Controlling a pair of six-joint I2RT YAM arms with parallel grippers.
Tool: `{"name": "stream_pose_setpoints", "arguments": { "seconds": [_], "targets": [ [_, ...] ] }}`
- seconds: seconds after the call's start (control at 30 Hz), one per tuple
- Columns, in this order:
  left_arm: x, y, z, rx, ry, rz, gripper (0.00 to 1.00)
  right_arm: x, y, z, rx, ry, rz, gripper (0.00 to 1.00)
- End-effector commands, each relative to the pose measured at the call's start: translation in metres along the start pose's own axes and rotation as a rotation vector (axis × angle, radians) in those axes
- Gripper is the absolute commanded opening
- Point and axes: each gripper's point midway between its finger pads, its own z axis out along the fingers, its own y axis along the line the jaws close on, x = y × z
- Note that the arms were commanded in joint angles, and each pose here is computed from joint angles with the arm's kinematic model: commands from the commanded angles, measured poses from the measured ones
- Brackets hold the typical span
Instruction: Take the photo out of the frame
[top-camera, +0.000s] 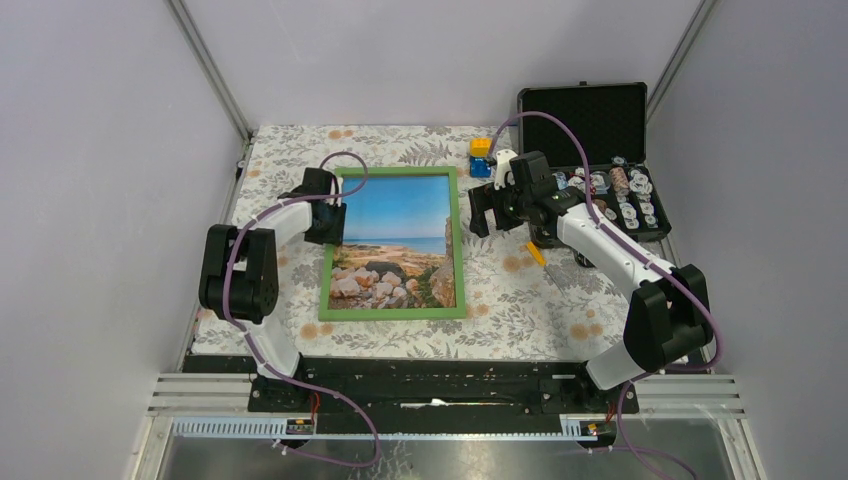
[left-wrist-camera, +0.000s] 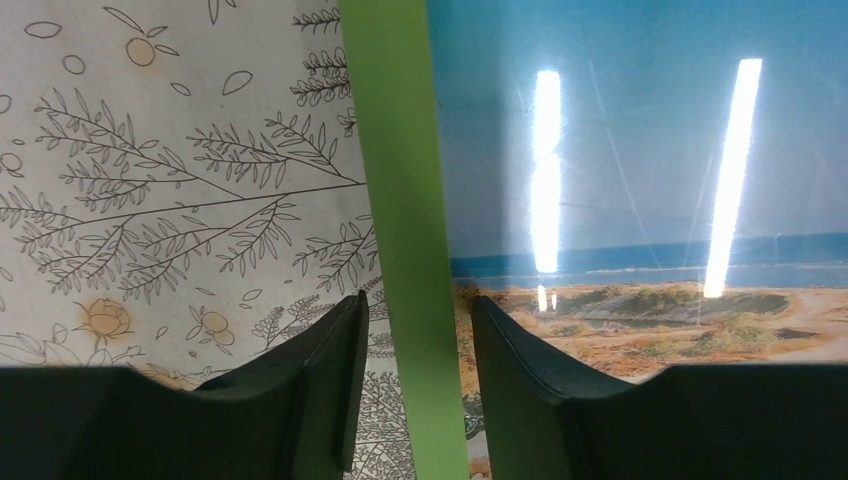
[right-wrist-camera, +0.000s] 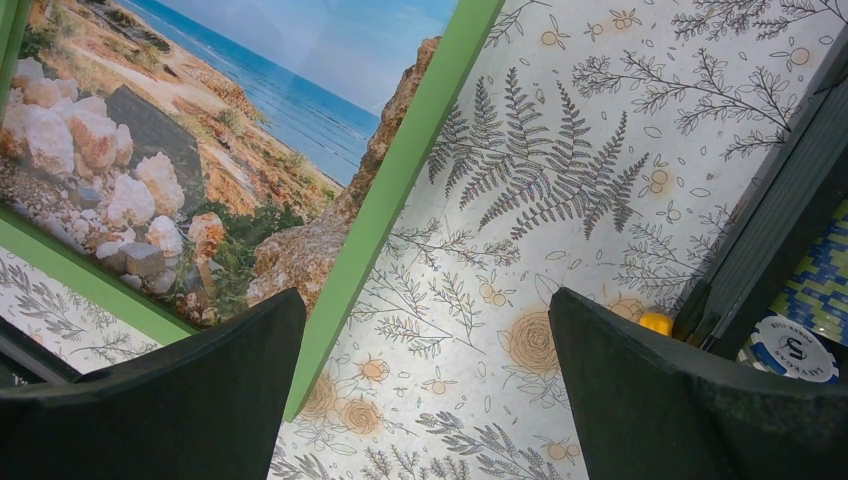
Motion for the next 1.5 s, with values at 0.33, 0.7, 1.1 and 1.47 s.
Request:
{"name": "stream_pose_setpoints", "arguments": {
  "seconds": [0.33,0.7,1.1,1.47],
  "targets": [
    [0.001,-0.011,0.005,0.043,0.039,-0.062,0.22,-0.007,-0.003,0.001,0.012,-0.023,0.012,1.00],
    [0.002,-0.023,0.001,0.109,0.078,-0.095,0.09,0.017,0.003,0.011,-0.042,0.058,0.027,1.00],
    [-0.005,-0.022,-0.011,0.159,0.137,-0.174,0.00,0.063,0.016,0.044,-0.154,0.276,0.118,0.96],
    [-0.012,-0.019,-0.023,0.242,0.164,-0.237,0.00,0.064,0.024,0.041,-0.197,0.292,0.126,0.96]
  ]
}}
